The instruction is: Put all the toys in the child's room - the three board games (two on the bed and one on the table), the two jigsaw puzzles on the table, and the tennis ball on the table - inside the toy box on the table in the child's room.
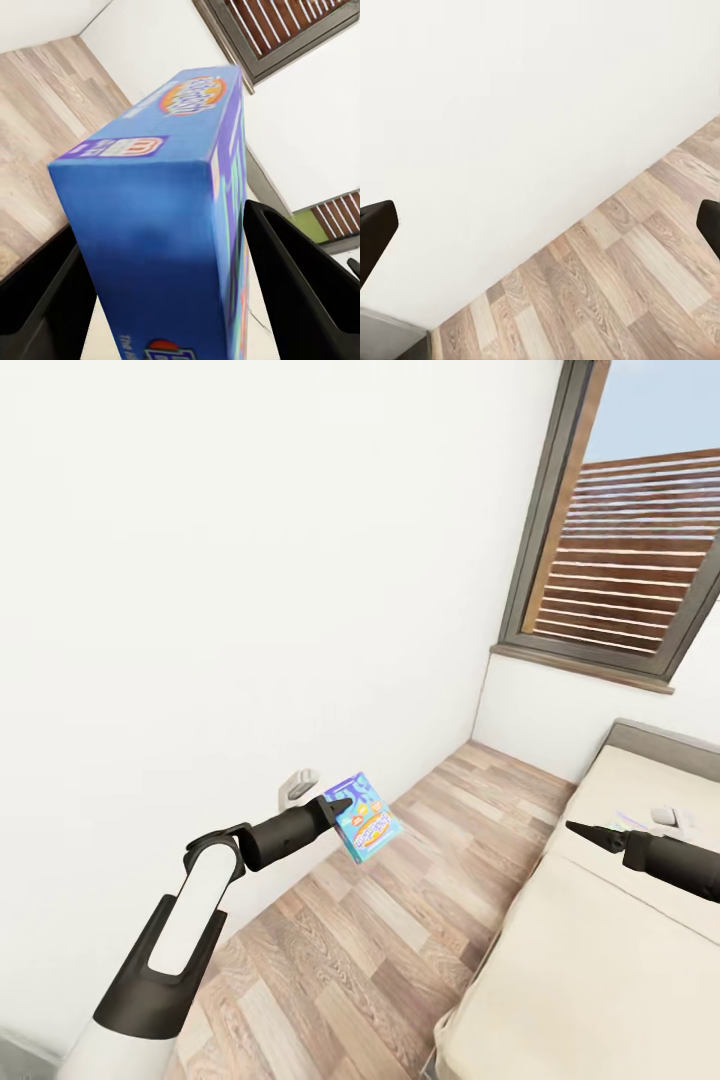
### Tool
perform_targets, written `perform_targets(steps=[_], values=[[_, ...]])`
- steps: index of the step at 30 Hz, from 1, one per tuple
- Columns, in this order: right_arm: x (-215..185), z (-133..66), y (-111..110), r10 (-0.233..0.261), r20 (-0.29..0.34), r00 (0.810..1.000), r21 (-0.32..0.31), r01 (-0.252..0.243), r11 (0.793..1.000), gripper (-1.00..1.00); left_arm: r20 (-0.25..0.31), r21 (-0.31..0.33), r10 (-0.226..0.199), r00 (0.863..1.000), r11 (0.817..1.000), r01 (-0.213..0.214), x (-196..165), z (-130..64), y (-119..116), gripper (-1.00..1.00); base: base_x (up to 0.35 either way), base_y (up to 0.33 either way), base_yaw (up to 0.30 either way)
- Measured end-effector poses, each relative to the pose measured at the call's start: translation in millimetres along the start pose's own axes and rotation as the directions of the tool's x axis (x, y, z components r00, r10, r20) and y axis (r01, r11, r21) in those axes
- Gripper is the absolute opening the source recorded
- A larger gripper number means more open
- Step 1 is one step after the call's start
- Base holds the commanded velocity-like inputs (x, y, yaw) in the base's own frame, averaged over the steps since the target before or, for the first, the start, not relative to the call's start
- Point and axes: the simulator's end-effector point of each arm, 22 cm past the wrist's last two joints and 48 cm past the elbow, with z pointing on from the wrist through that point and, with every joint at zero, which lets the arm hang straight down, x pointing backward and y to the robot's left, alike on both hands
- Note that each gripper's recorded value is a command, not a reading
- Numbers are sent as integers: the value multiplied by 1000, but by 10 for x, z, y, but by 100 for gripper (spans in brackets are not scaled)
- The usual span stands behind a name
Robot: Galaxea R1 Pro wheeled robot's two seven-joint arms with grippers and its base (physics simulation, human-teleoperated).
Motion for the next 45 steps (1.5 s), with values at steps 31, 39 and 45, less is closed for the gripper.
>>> perform_targets(steps=[31, 39, 45], values=[[-147, -127, 125, -21, 36, 999, -11, 21, 1000, 100, 26, 2, 31, 999, 1000, -31, -109, -110, -170, -100, 0, 0, 181], [-185, -162, 161, -27, 45, 999, -15, 27, 1000, 100, 36, 3, 36, 999, 999, -36, -135, -131, -224, -100, 0, 0, 181], [-212, -187, 184, -31, 52, 998, -17, 31, 999, 100, 43, -2, 39, 998, 999, -39, -151, -149, -245, -100, 0, 0, 181]])
